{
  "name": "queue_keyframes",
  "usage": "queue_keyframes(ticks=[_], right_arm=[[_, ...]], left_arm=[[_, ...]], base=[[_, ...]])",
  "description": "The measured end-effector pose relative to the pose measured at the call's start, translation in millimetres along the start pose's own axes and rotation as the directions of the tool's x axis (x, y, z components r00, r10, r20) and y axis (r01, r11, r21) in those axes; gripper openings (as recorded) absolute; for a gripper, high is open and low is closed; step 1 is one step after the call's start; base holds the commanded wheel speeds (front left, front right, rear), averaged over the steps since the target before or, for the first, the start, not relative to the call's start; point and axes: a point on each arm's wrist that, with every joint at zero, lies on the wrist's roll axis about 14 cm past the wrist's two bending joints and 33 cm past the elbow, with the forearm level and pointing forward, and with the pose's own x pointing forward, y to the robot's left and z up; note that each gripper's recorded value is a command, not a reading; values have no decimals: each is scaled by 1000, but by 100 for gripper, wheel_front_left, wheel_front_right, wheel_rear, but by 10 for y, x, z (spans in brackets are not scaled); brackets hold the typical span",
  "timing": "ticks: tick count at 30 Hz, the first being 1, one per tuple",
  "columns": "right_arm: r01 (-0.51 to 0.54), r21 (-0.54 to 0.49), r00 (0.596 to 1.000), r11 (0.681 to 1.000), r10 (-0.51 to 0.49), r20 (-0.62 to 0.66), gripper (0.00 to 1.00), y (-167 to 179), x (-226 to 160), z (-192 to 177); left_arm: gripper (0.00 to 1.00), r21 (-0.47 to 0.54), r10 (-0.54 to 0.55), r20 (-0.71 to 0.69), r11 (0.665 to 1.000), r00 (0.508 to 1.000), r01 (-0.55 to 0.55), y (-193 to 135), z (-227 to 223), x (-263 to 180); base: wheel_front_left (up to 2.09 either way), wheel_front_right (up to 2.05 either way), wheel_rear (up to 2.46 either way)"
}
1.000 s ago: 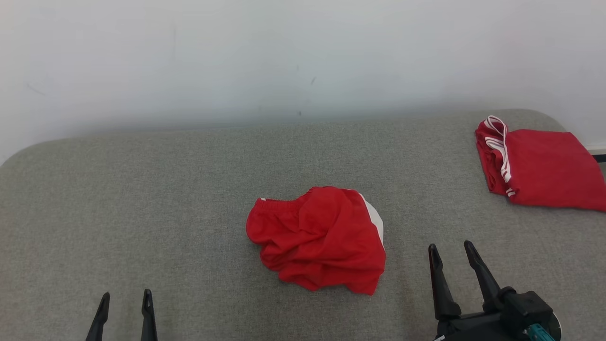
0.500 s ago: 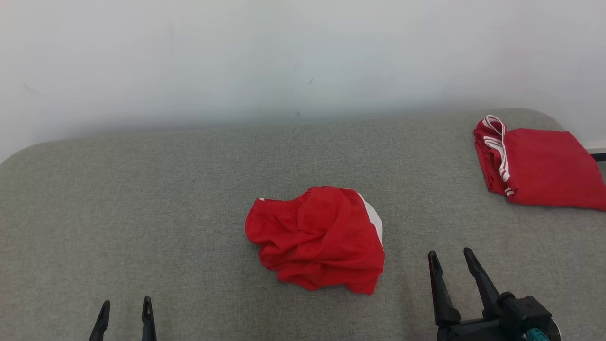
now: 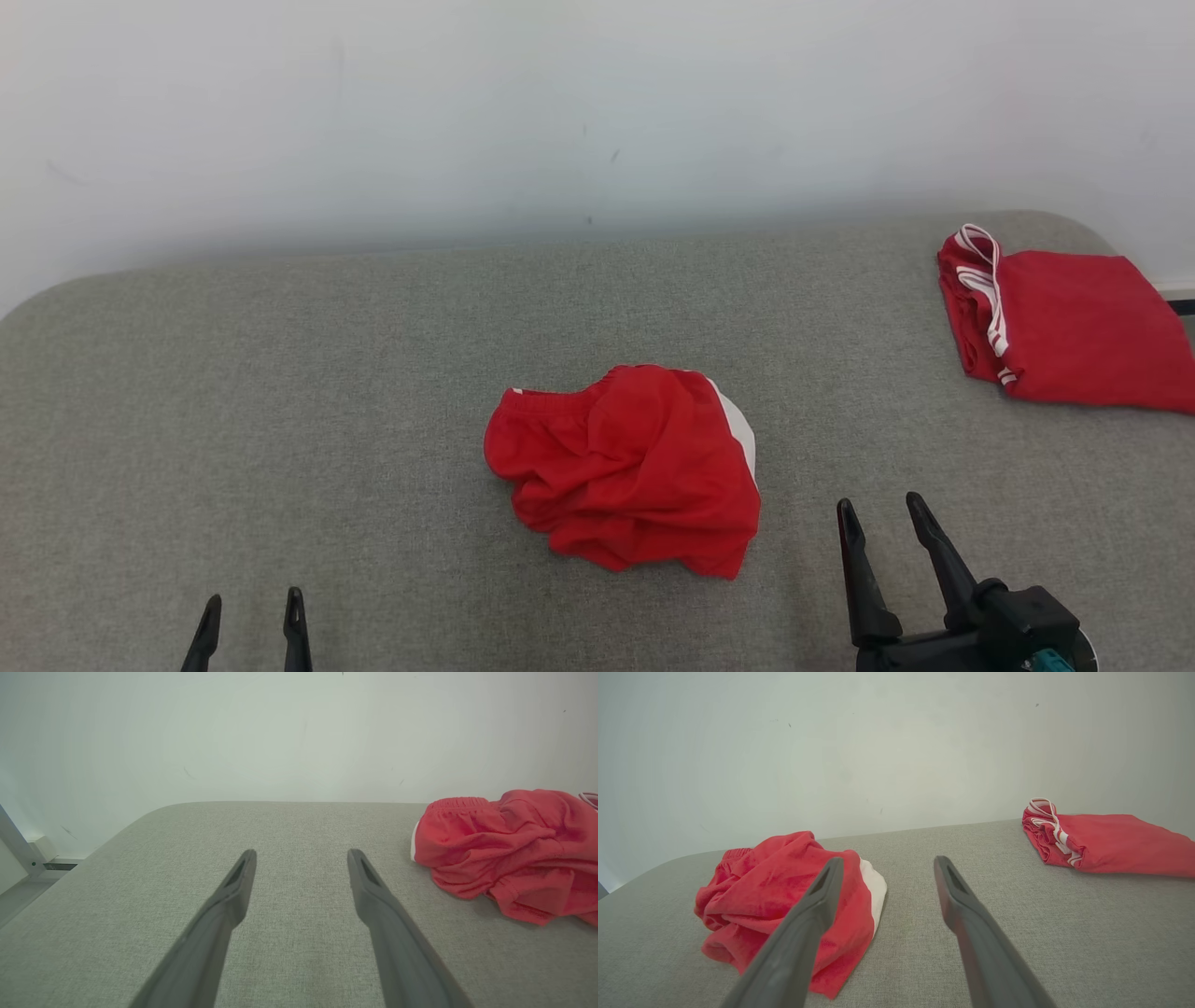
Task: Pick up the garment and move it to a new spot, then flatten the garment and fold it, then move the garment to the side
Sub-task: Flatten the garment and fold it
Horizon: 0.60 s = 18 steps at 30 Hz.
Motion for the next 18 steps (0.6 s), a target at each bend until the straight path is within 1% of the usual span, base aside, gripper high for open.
queue_keyframes(ticks=[18], right_arm=[[-5, 8, 1000, 1000, 5, -7, 100, 22, -3, -22]], left_arm=[[100, -6, 10, -3, 1000, 1000, -10, -5, -11, -8]], base=[[0, 0, 0]])
